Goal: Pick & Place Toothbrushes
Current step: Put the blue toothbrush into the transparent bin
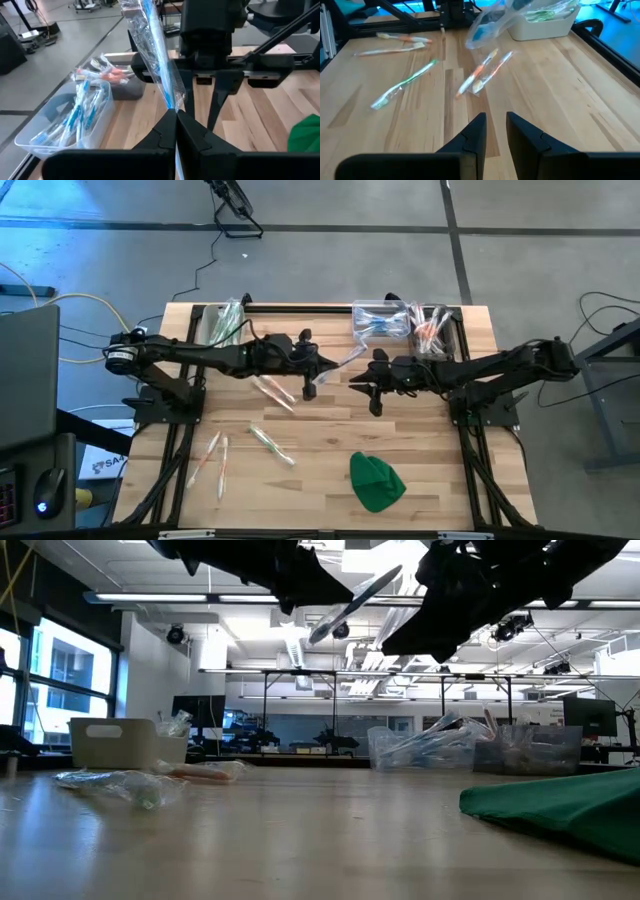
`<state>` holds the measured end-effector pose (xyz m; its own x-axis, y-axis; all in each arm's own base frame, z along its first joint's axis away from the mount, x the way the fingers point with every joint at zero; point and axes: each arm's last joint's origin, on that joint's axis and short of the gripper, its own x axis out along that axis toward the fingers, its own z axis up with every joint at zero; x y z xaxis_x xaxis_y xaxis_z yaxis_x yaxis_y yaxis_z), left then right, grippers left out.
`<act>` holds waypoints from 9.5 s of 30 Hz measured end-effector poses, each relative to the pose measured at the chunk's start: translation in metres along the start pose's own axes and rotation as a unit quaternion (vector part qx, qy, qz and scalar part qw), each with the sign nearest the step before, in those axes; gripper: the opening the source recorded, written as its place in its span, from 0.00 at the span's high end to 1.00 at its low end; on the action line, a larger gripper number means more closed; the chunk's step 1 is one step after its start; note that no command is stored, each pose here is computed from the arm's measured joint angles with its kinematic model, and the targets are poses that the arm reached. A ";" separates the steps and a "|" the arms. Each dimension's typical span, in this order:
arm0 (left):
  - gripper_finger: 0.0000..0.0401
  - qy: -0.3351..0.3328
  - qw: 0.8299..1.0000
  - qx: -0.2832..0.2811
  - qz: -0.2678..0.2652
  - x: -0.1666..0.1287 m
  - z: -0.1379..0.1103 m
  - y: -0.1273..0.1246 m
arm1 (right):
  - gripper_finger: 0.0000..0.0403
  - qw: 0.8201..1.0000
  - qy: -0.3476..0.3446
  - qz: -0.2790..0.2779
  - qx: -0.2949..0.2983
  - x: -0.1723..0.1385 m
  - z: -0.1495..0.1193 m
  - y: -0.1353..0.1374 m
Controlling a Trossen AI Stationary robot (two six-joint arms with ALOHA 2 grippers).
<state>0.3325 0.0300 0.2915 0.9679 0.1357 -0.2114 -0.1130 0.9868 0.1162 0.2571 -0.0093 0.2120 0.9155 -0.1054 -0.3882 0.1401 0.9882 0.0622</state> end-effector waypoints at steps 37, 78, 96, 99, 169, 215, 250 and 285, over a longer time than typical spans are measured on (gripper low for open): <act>1.00 0.003 1.000 -0.006 -0.024 0.000 -0.001 -0.002 | 0.39 0.996 -0.060 0.019 -0.058 0.001 0.011 0.002; 1.00 -0.001 0.997 -0.007 -0.076 -0.002 0.004 -0.004 | 0.40 0.983 -0.160 0.069 -0.062 -0.003 0.030 0.006; 1.00 0.000 0.997 -0.007 -0.076 -0.002 0.004 -0.004 | 0.61 0.977 -0.190 0.062 -0.074 -0.005 0.035 0.006; 1.00 0.000 0.997 -0.007 -0.076 -0.002 0.004 -0.004 | 0.72 0.979 -0.185 0.045 -0.071 -0.005 0.034 0.005; 0.95 0.086 0.994 -0.043 0.061 -0.021 -0.001 0.005 | 0.96 0.990 -0.097 -0.089 -0.058 -0.046 0.032 -0.006; 0.95 -0.028 0.996 -0.059 0.057 -0.128 -0.060 0.003 | 0.96 0.984 -0.100 -0.140 -0.040 -0.055 0.034 -0.014; 0.95 -0.069 0.996 -0.062 0.019 -0.167 -0.084 0.001 | 0.96 0.922 -0.036 -0.309 0.229 -0.015 -0.014 -0.154; 0.95 -0.062 0.996 -0.063 0.020 -0.167 -0.085 0.001 | 0.56 0.839 0.049 -0.534 0.089 -0.024 -0.013 -0.158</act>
<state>0.1516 0.0154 0.2444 0.9816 0.1701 -0.0867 -0.1710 0.9853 -0.0021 0.2078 -0.1611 0.1992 0.1979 -0.9021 -0.3834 0.9228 0.3033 -0.2373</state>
